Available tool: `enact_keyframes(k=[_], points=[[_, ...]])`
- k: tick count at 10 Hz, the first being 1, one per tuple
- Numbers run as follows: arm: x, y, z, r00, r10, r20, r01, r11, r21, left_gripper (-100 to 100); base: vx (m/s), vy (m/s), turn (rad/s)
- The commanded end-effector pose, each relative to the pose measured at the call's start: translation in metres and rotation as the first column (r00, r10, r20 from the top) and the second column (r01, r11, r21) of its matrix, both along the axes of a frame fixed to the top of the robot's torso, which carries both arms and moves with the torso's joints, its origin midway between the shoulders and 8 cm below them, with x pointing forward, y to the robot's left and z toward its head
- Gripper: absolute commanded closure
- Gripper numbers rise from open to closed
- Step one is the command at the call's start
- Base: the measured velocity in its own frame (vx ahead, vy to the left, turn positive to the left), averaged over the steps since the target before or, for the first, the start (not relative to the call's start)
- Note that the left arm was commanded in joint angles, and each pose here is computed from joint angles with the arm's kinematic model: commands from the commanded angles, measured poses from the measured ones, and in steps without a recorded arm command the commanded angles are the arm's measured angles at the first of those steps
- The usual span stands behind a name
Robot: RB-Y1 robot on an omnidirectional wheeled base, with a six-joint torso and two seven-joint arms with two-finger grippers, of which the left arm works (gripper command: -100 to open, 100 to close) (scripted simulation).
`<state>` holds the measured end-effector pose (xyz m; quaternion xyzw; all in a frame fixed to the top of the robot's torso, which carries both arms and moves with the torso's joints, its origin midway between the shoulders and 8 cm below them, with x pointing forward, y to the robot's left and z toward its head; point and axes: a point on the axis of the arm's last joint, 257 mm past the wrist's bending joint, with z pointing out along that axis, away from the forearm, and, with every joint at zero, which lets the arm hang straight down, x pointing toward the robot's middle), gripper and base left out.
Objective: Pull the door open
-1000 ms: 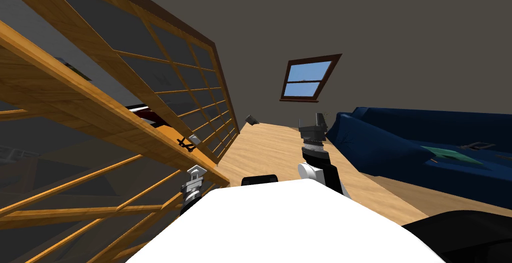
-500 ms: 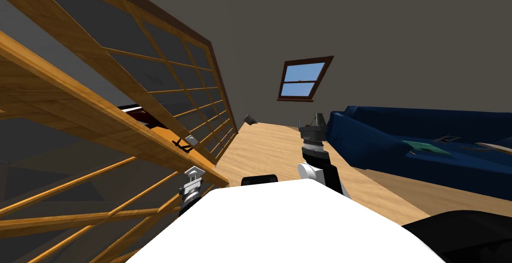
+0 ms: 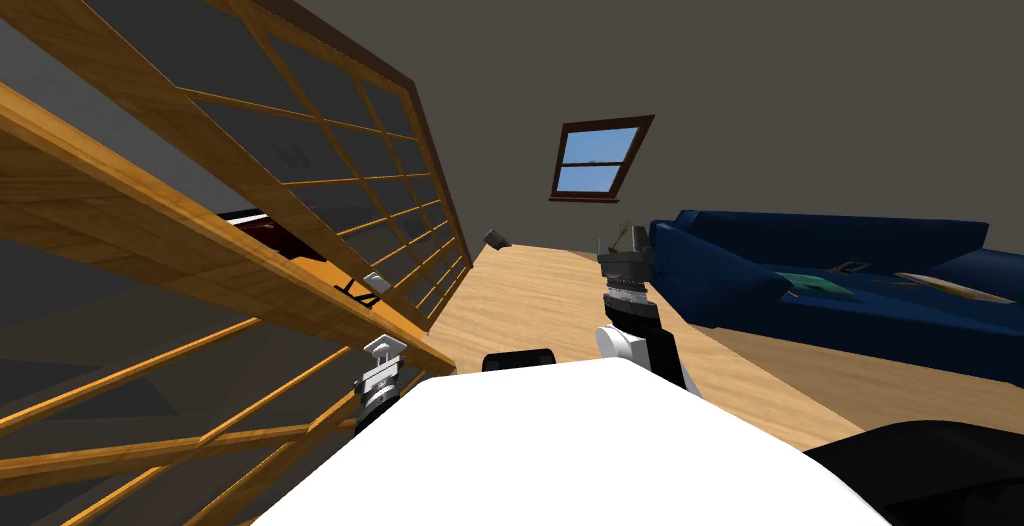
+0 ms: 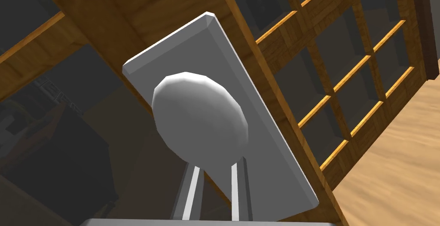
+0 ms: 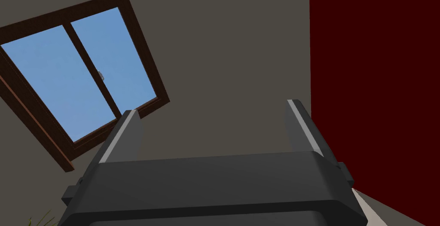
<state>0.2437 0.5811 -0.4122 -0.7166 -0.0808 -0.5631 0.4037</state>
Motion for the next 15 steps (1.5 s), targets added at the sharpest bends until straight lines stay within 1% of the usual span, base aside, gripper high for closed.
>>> enact_keyframes(k=[1,2,3,4,5,6,8,9,11,13,14,15], points=[[0.006,0.005,0.012,0.9985,0.0,0.055,0.001,1.0,-0.005,100,-0.031,-0.001,-0.039],[0.004,0.007,0.012,0.997,0.008,0.077,-0.006,0.9996,-0.029,100,-0.028,-0.013,-0.071],[0.004,0.007,0.012,0.9966,0.009,0.082,-0.006,0.9994,-0.035,100,-0.023,-0.008,-0.027],[0.003,0.009,0.012,0.994,0.019,0.108,-0.012,0.9979,-0.064,100,-0.034,-0.016,-0.046],[0.001,0.011,0.012,0.9917,0.027,0.126,-0.016,0.9964,-0.084,100,-0.047,-0.016,-0.108],[0.001,0.011,0.012,0.9908,0.028,0.133,-0.015,0.9957,-0.091,100,-0.031,-0.002,-0.032],[-0.002,0.015,0.013,0.984,0.046,0.172,-0.022,0.9906,-0.135,100,-0.027,-0.006,-0.067],[-0.002,0.015,0.013,0.9828,0.047,0.179,-0.021,0.9896,-0.143,100,-0.022,-0.006,-0.04],[-0.005,0.019,0.013,0.9725,0.068,0.223,-0.025,0.9811,-0.192,100,-0.026,-0.01,-0.075],[-0.007,0.021,0.013,0.9624,0.085,0.258,-0.024,0.9726,-0.231,100,-0.036,-0.011,-0.061],[-0.014,0.017,0.002,0.9652,0.097,0.243,-0.03,0.9639,-0.265,-100,-0.086,-0.068,-0.013],[-0.015,0.018,0.003,0.962,0.101,0.254,-0.029,0.9619,-0.272,-100,-0.095,-0.144,0.014]])
